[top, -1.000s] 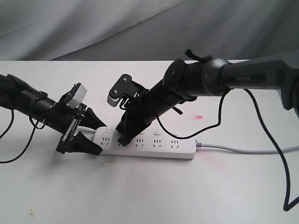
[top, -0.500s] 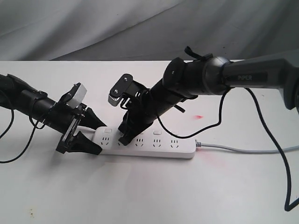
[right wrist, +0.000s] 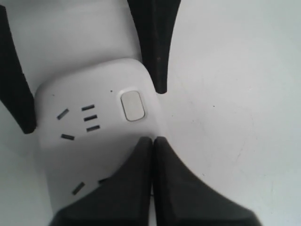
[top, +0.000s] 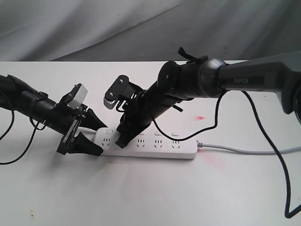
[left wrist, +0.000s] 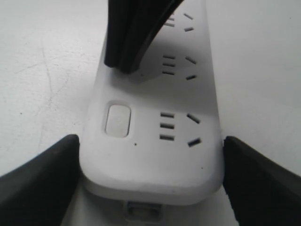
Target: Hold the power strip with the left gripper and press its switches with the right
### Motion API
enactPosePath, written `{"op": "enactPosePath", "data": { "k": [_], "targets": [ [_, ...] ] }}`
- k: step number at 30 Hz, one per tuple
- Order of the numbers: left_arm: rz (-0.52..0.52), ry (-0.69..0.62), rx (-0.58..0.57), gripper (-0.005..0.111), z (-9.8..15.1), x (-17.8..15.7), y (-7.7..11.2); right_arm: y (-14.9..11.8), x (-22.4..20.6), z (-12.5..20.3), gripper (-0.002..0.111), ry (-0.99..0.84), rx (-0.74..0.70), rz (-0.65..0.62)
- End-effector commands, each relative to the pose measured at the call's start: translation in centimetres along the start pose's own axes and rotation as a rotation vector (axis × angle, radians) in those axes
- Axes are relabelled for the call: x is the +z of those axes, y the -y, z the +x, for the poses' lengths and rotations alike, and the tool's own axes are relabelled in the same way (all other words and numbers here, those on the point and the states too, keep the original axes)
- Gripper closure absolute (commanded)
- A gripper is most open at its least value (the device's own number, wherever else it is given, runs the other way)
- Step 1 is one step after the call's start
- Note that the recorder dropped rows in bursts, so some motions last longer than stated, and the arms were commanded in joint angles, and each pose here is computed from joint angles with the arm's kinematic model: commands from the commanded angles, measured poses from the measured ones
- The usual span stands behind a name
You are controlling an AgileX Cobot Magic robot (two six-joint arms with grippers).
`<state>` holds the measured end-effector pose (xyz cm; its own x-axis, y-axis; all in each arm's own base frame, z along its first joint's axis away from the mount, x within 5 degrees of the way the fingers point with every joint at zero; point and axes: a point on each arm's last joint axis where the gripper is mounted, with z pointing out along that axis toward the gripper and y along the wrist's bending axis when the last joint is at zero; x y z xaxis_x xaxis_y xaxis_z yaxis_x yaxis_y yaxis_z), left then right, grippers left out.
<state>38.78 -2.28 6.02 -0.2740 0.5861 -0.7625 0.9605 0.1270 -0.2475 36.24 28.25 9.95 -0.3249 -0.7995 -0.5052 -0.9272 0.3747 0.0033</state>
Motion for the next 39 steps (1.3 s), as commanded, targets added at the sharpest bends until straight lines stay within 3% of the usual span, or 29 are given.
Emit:
{"op": "enactPosePath", "data": {
  "k": [1,14,23,30,39],
  "targets": [
    [0.039,-0.206,0.008,0.062,3.6,1.1,0.3,1.0,3.9,5.6,0.108,-0.234,-0.120,0.023],
    [0.039,-0.206,0.008,0.062,3.6,1.1,0.3,1.1,2.4,4.2,0.108,-0.176,-0.082,0.037],
    [0.039,-0.206,0.008,0.062,3.6,1.1,0.3,2.0,-5.9,-1.2,0.108,0.214,-0.001,0.005],
    [0.039,-0.206,0.008,0.062,3.6,1.1,0.3,3.5,-7.9,0.1,0.108,0.216,0.028,-0.075],
    [0.039,-0.206,0.008,0.062,3.6,1.1,0.3,2.2,-5.5,3.2,0.108,0.165,0.037,-0.114]
  ]
}}
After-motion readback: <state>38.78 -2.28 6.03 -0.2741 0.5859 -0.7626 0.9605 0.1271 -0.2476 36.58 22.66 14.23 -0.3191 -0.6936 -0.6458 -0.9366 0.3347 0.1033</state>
